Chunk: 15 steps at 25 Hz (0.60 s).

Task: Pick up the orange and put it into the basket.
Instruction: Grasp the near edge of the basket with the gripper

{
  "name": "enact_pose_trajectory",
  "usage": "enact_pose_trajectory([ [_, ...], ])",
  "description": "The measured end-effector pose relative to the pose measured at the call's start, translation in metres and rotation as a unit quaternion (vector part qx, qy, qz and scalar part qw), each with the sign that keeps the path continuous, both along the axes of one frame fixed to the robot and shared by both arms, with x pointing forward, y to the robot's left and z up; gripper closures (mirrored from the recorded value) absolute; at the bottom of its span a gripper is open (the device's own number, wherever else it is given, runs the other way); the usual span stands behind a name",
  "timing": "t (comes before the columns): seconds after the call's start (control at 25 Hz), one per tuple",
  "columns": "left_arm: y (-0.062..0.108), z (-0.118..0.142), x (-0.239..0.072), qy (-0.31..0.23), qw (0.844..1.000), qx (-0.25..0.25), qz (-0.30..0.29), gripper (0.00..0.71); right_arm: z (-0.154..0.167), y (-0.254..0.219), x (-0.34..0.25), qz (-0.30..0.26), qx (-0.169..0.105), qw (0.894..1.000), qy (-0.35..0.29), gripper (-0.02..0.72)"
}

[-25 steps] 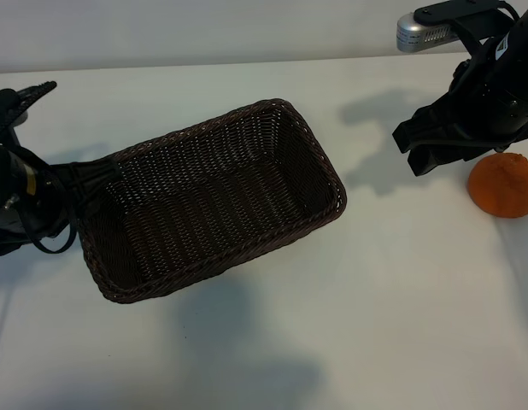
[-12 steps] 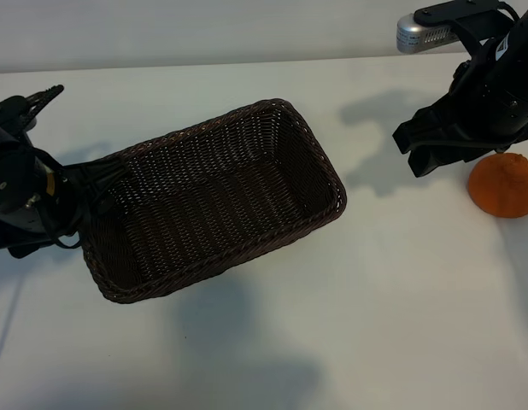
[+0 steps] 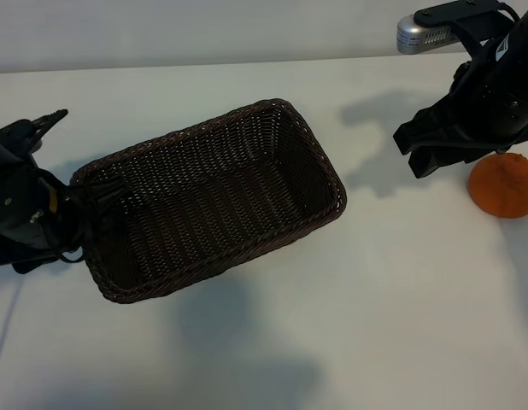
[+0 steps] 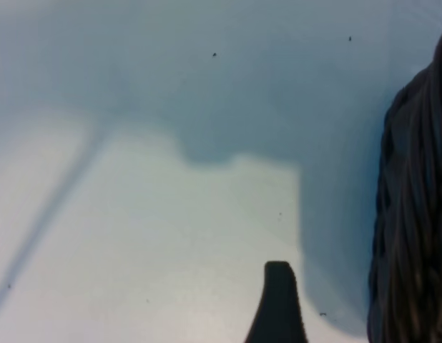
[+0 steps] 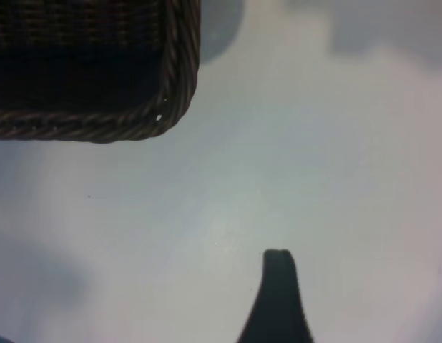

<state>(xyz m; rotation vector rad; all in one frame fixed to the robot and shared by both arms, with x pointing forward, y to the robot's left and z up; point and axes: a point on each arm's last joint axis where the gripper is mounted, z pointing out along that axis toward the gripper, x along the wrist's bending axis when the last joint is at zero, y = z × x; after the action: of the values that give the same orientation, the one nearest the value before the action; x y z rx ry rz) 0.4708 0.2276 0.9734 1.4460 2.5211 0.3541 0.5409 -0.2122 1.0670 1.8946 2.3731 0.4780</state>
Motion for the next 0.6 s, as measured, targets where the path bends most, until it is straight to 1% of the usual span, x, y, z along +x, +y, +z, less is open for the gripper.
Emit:
enact_pose_trajectory([
  [0.2,0.005,0.0,0.003,0.001,1.0,-0.02,-0.012,0.128,0.0,0.0,0.0,0.0,0.0,1.0,0.0,0.156],
  [0.36,0.007,-0.001,0.006,-0.002,0.999,-0.031,-0.017,0.128,0.0,0.0,0.0,0.0,0.0,1.0,0.0,0.156],
  [0.6,0.003,-0.017,0.01,0.028,0.999,-0.029,-0.027,0.128,0.0,0.0,0.0,0.0,0.002,1.0,0.0,0.156],
])
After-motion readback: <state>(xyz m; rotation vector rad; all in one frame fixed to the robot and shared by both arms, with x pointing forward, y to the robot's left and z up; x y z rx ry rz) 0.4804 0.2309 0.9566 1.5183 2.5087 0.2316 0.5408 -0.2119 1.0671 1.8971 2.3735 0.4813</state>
